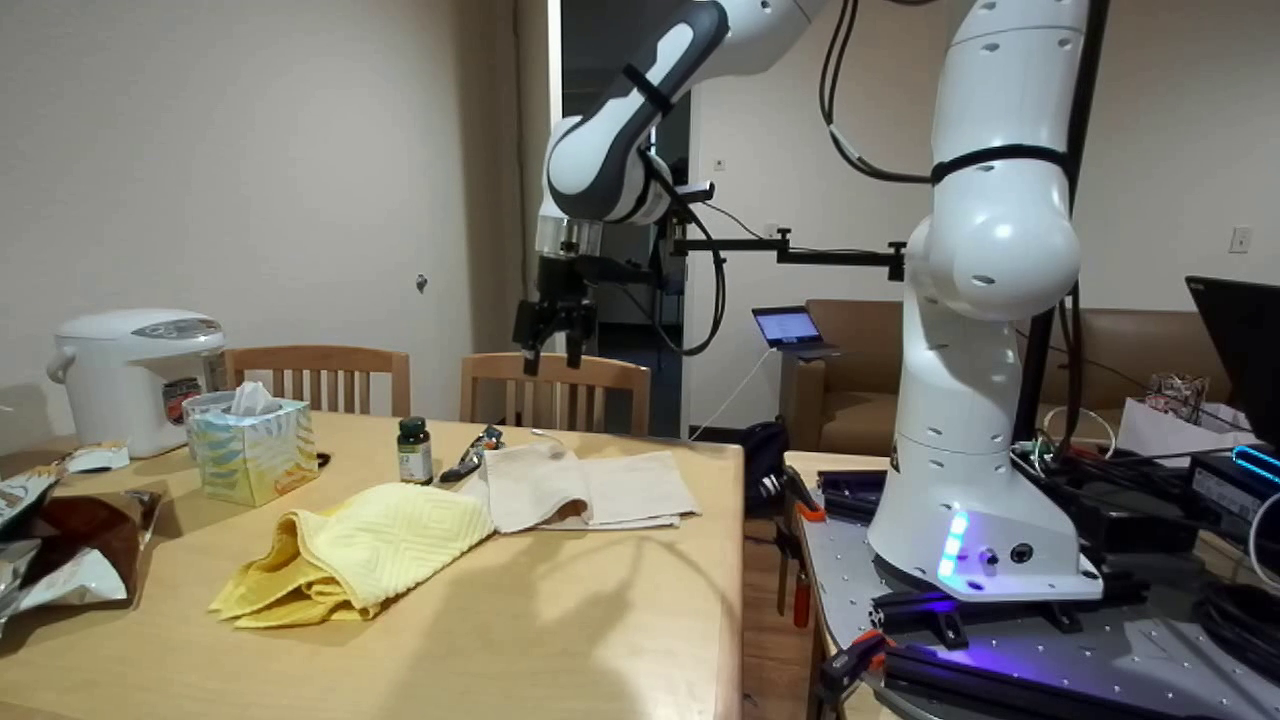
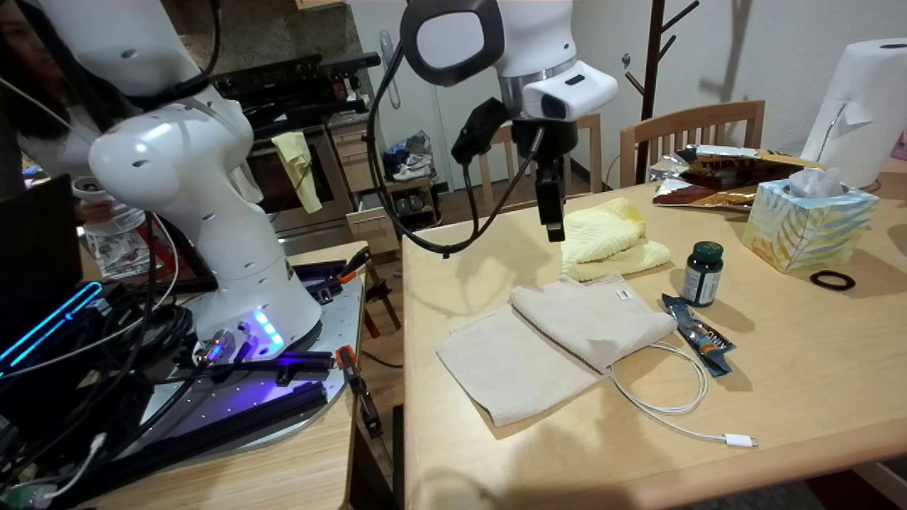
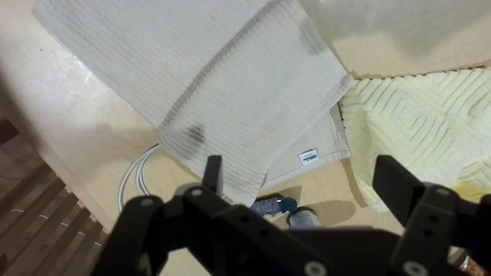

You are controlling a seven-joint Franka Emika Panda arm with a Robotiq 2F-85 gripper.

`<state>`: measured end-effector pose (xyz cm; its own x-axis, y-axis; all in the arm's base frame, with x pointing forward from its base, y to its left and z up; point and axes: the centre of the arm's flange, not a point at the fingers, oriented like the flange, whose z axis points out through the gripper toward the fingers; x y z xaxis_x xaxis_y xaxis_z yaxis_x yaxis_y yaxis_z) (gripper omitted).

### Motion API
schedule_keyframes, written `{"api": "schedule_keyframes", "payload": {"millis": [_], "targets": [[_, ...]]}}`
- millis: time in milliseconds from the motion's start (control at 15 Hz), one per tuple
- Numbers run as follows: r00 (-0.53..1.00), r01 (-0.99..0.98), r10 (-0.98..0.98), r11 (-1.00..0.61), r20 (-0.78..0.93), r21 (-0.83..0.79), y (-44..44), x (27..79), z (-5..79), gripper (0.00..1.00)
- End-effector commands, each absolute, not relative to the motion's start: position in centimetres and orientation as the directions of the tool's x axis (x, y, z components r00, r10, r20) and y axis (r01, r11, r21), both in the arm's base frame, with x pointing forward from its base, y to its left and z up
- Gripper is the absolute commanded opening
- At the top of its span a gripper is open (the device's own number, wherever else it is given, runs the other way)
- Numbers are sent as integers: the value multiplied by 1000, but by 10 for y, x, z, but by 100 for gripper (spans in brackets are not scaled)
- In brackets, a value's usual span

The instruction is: Move the towel at the edge closer to the bottle

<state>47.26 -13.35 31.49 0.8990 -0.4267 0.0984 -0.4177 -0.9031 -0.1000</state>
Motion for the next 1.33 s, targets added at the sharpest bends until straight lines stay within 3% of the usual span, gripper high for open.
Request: {"api": "schedule_keyframes", "payload": {"millis": [0, 600, 1000, 1267], "targets": [[890, -440, -444, -896, 102, -57, -132, 486, 304, 100], [978, -182, -168, -977, 122, 114, -123, 520, 339, 100], [969, -218, -205, -971, 137, 94, -119, 519, 339, 100], [992, -122, -122, -993, 27, 2, -132, 538, 333, 100]]}}
